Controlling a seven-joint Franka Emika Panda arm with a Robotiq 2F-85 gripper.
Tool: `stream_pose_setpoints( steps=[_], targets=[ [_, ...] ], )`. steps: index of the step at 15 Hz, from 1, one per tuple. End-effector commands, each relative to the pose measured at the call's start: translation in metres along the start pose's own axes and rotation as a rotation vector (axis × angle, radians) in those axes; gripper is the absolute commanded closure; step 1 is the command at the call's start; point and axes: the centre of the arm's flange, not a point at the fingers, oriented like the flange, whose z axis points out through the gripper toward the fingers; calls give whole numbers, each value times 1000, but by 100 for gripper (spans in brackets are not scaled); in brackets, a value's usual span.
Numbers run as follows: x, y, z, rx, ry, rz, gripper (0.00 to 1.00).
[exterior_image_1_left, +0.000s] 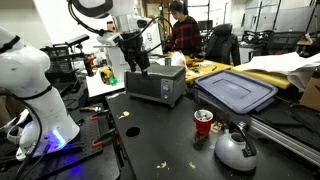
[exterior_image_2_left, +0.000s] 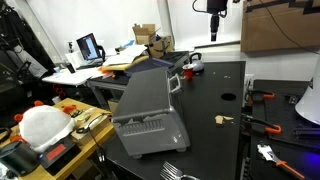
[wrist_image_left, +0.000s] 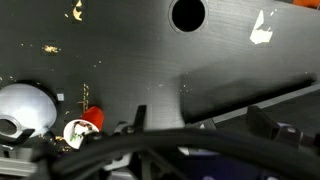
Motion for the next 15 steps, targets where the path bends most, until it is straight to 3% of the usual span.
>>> stream_pose_setpoints(
  steps=[1,8,15],
  targets=[
    [-1,22,24,-20,-40,-122,0],
    [-1,62,58,-72,-105,-293,0],
    [23,83,91,-114,-66,-360,0]
  ],
)
